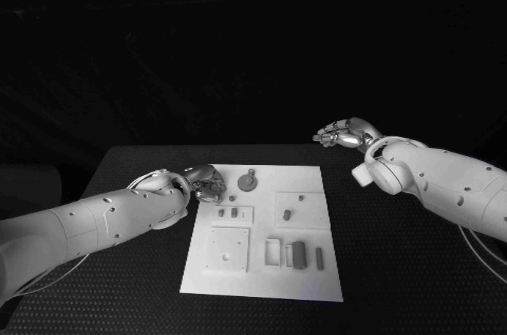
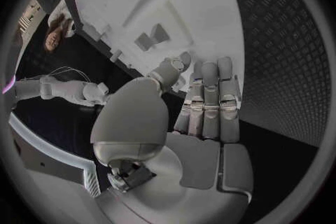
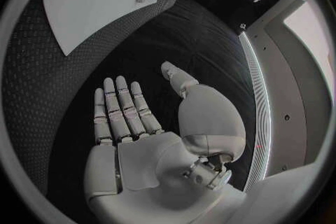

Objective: Assemble the parts on the task board

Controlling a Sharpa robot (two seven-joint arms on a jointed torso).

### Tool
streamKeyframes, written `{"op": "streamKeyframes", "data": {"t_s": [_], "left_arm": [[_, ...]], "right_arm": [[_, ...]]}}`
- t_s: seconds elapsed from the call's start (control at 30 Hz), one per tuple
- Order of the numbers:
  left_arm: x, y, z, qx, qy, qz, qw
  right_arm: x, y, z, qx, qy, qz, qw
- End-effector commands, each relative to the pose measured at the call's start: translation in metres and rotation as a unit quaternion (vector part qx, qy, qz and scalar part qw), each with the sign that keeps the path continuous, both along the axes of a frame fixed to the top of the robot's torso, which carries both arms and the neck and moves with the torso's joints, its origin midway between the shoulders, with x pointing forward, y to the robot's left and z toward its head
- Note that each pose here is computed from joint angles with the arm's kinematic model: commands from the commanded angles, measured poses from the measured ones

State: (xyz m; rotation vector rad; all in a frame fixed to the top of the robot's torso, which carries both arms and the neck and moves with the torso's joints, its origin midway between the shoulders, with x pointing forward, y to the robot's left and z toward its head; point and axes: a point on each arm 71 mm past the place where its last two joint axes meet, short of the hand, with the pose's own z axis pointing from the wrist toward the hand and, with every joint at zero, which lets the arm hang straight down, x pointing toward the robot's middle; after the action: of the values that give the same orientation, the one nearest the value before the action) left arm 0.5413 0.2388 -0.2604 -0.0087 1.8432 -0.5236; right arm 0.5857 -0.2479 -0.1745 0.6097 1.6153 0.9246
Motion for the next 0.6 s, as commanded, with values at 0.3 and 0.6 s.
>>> {"op": "streamKeyframes", "data": {"t_s": [0.3,0.6], "left_arm": [[0.0066,0.036,0.0128,-0.14,0.012,0.1,0.985],[-0.0019,0.046,0.0243,-0.341,0.082,0.143,0.926]], "right_arm": [[-0.01,0.009,-0.009,-0.138,-0.007,0.084,0.987],[-0.03,0.024,-0.024,-0.288,-0.033,0.15,0.945]]}}
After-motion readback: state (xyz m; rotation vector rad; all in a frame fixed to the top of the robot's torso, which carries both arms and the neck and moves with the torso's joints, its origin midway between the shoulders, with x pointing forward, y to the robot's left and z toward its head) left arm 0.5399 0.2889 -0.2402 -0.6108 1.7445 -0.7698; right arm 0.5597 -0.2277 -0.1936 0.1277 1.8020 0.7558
